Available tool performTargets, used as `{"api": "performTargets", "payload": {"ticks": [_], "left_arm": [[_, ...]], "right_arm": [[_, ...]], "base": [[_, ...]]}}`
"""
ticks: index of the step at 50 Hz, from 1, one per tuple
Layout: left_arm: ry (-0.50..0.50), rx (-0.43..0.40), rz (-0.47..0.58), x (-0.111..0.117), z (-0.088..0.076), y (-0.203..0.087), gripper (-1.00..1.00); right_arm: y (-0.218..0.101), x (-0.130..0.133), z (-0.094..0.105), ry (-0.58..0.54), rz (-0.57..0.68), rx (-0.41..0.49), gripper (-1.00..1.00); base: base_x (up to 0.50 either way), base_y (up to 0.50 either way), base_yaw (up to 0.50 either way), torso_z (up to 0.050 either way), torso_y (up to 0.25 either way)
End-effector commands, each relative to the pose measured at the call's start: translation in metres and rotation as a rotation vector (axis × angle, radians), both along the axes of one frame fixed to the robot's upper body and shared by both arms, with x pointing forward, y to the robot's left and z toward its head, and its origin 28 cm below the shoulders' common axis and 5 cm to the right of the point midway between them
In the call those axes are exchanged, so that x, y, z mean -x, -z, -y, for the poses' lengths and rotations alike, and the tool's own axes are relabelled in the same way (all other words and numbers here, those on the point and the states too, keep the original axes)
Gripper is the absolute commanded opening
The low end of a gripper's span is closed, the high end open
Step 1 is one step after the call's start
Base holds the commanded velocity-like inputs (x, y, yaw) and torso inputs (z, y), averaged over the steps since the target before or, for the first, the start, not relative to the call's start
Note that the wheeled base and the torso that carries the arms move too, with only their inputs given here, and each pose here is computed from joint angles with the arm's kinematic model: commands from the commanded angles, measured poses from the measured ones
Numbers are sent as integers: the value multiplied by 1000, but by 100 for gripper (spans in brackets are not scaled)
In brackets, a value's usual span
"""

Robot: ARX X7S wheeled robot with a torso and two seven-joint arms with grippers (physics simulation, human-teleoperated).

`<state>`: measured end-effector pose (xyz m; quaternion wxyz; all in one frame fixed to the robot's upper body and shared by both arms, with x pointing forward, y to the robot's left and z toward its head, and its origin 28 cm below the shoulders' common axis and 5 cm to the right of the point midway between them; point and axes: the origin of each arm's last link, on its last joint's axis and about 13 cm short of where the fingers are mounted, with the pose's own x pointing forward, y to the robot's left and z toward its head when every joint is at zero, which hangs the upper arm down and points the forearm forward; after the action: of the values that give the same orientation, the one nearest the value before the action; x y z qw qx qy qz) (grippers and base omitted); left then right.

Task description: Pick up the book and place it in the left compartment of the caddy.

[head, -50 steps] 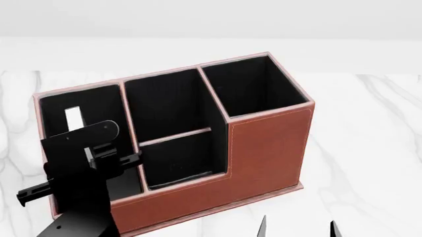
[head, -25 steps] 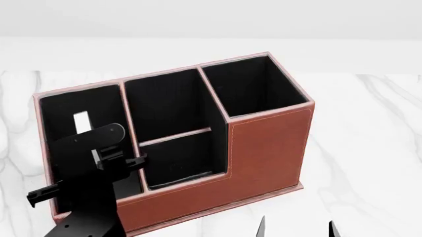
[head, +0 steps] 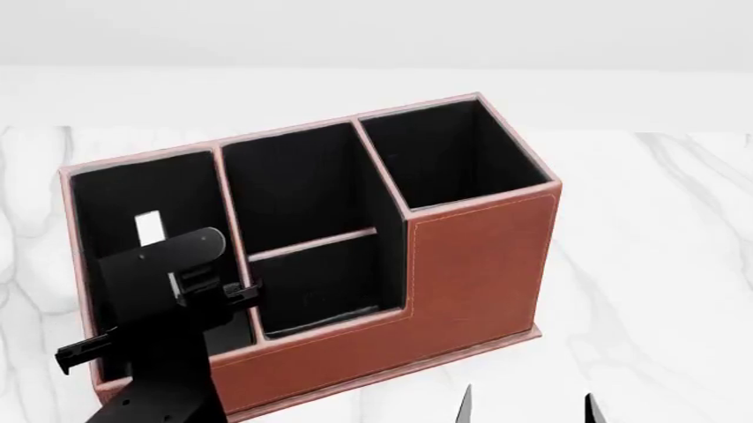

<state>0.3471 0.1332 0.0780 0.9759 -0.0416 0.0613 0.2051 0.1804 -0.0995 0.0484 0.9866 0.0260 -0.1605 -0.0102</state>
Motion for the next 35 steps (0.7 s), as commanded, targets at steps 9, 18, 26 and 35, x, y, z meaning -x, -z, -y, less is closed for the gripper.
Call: {"api": "performTargets", "payload": {"ticks": [9,18,26,35], "left_arm": [[-8,-40,8,-12,-3,8,-100],[-19,-47,-7,-16,-4,13,-100],[-24,-47,-11,-18,-5,14,-100],[-15,-55,-12,-19,-4,16,-100]], "right_arm": [[0,0,0,-2,-3,3,100],[0,0,0,-1,-3,2,100],[-1,0,-1,-2,-3,3,100],[0,0,0,-2,-2,1,100]], "base": [[0,0,0,0,1],[0,0,0,0,1],[0,0,0,1,1],[0,0,0,0,2]]}}
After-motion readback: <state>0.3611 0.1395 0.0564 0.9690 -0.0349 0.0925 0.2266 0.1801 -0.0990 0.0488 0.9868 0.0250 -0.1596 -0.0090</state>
